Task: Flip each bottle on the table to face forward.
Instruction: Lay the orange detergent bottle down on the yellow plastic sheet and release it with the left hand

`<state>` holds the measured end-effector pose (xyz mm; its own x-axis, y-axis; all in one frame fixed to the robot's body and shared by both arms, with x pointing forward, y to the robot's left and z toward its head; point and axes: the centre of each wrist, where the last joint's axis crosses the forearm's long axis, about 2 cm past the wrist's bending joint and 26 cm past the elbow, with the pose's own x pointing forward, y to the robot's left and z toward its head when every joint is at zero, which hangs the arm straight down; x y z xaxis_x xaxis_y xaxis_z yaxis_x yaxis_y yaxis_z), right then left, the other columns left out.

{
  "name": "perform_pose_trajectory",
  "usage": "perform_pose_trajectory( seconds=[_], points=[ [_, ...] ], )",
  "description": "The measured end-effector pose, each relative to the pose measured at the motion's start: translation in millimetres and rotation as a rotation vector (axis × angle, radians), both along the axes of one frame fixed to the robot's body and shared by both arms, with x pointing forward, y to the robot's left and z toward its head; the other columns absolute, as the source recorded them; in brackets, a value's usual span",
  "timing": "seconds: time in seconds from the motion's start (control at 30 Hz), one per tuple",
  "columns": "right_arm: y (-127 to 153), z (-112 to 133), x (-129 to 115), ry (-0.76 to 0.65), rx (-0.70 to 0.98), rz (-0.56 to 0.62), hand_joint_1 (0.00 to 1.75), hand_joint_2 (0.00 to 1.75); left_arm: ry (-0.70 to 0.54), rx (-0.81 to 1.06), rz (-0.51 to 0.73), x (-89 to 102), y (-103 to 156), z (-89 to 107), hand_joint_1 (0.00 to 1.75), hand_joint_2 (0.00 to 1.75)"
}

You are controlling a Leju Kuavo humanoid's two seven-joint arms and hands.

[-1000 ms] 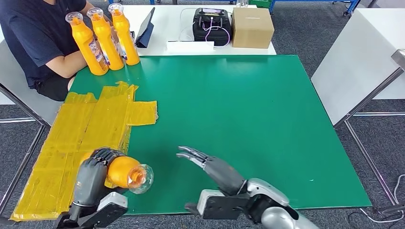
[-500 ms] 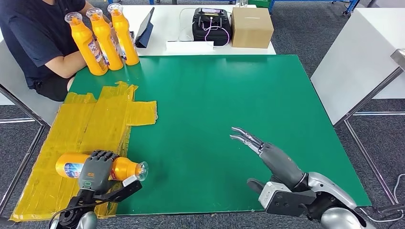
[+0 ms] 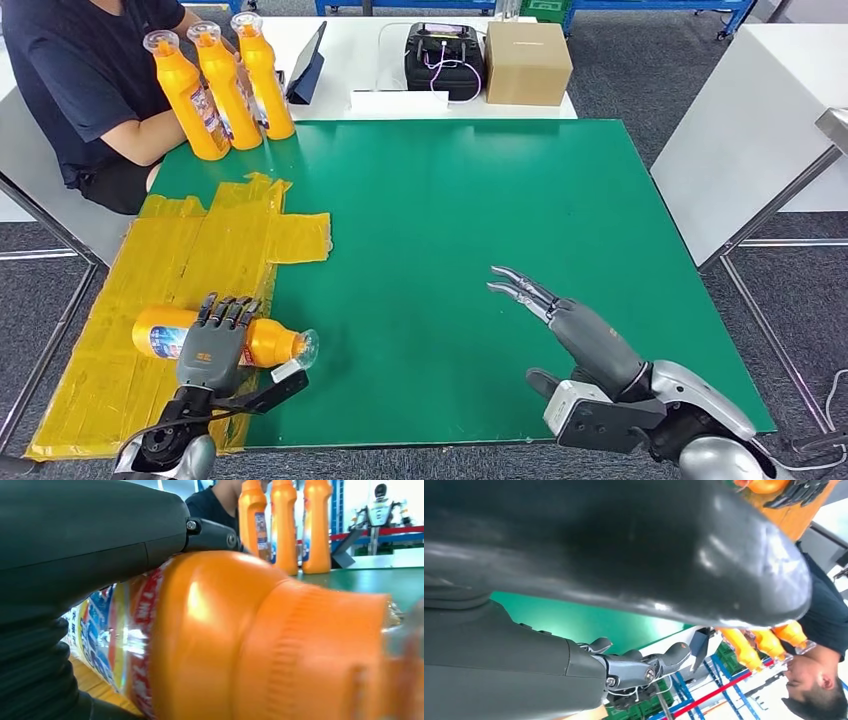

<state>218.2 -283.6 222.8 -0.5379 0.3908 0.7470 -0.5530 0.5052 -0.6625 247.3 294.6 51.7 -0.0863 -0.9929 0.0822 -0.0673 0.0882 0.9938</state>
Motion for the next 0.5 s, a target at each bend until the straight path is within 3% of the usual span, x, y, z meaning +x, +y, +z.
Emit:
perform_pose_trajectory(
  seconds=[0.23, 0.5],
  points=[
    [-0.8, -10.6, -9.3, 0.013, -0.009, -0.026, 0.0, 0.0, -0.086, -0.014, -0.026, -20.6, -6.2, 5.5, 0.0, 0.0],
    [-0.9, -31.5, -30.5, 0.045, -0.006, -0.058, 0.0, 0.0, -0.291, -0.072, -0.066, -47.3, -16.3, 50.9, 0.0, 0.0]
  ],
)
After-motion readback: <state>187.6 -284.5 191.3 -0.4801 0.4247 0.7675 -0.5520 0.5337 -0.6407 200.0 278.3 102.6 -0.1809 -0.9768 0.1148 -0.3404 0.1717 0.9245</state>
